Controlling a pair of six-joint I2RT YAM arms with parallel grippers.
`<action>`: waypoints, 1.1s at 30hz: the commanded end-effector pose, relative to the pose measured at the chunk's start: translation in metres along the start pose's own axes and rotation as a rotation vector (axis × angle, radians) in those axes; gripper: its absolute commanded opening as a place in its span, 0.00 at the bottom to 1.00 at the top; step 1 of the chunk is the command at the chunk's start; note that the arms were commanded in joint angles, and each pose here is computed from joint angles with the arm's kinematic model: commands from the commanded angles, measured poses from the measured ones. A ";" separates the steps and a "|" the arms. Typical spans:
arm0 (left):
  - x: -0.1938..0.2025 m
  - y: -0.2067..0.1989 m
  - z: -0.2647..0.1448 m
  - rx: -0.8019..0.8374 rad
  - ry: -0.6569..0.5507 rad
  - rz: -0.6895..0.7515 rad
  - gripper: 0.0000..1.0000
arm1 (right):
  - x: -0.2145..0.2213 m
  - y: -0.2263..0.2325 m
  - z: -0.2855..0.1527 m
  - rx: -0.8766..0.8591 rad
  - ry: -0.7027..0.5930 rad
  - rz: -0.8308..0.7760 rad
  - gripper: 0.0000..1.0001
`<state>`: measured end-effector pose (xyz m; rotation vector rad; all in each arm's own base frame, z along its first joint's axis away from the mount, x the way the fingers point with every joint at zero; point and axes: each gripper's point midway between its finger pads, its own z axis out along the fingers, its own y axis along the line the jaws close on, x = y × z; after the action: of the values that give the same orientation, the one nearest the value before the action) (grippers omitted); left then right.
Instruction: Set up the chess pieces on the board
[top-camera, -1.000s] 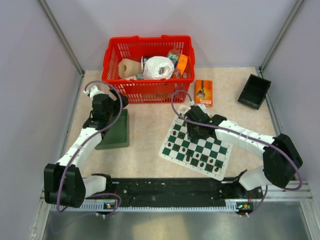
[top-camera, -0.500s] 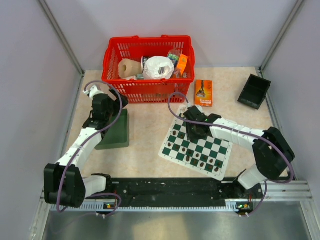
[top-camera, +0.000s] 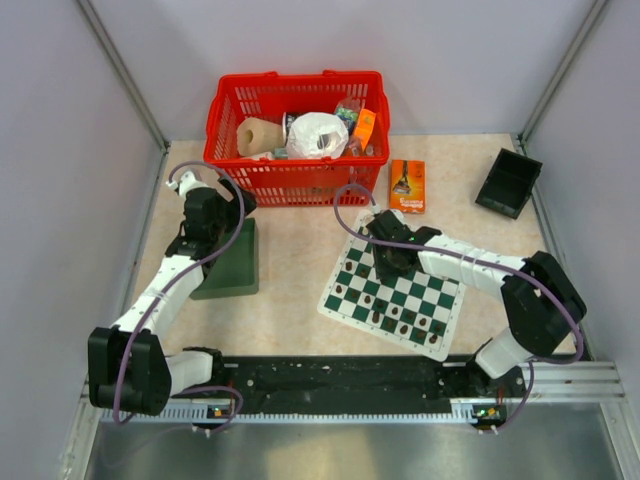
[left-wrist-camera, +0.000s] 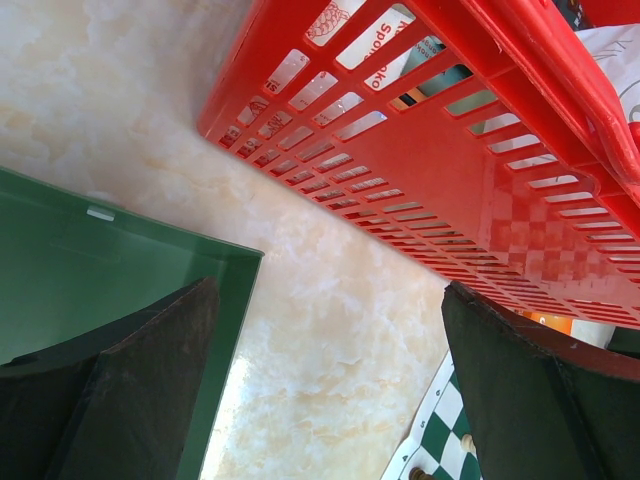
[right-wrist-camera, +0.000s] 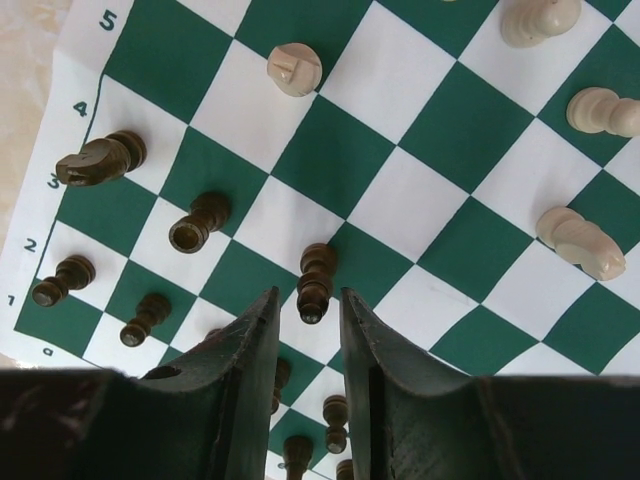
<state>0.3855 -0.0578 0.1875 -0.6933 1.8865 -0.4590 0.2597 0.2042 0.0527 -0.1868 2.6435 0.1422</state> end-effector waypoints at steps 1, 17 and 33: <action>-0.017 -0.009 -0.004 0.028 -0.057 0.004 0.99 | -0.023 0.008 -0.003 -0.027 -0.058 0.008 0.30; -0.016 -0.008 -0.004 0.025 -0.053 0.003 0.99 | -0.015 0.005 0.002 -0.016 -0.032 -0.004 0.25; -0.013 -0.007 -0.002 0.024 -0.046 0.001 0.99 | -0.016 0.006 0.001 -0.024 -0.031 -0.023 0.14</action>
<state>0.3857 -0.0569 0.1875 -0.6959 1.8842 -0.4545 0.2594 0.2049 0.0472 -0.2255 2.6536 0.1359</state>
